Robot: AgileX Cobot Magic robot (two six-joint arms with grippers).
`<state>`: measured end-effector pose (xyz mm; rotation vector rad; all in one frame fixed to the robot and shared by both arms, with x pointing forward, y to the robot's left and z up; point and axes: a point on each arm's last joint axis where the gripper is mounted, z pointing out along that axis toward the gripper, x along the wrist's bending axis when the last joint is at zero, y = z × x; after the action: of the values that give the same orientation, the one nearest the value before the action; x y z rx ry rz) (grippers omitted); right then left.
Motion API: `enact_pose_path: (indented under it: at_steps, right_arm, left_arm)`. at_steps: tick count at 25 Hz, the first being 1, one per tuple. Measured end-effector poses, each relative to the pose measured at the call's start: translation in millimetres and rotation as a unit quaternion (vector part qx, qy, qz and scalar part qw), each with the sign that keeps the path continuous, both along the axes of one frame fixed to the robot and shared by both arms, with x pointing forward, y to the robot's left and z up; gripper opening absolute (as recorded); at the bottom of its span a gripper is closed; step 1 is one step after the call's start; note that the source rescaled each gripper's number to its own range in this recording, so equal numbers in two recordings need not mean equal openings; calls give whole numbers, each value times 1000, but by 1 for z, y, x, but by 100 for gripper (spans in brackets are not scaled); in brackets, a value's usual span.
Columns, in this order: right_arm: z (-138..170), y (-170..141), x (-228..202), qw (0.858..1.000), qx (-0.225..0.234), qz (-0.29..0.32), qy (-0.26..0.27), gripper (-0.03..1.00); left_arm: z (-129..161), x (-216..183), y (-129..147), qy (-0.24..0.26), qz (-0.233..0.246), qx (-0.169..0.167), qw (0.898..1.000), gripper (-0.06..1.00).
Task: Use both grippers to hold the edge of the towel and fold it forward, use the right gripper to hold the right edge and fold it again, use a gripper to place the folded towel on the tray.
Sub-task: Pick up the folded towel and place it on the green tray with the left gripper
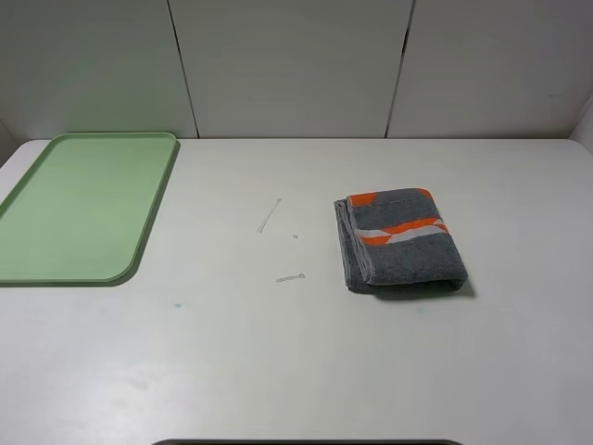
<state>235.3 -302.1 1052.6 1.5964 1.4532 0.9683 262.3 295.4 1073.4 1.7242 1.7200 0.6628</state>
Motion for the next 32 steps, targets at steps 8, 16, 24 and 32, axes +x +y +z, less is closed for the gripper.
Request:
enact_pose_path:
  at_steps: [8, 16, 24, 32]
  right_arm:
    - [0, 0, 0, 1000, 0, 0, 0, 100]
    - [0, 0, 0, 1000, 0, 0, 0, 100]
    - [0, 0, 0, 1000, 0, 0, 0, 100]
    - [0, 0, 0, 1000, 0, 0, 0, 100]
  left_arm:
    - [18, 61, -2, 60, -21, 13, 998, 100]
    - [22, 106, -8, 93, -51, -8, 994, 100]
    - [-7, 165, -34, 117, -123, -57, 984, 100]
    - [-35, 209, -89, 153, -181, -57, 970, 100]
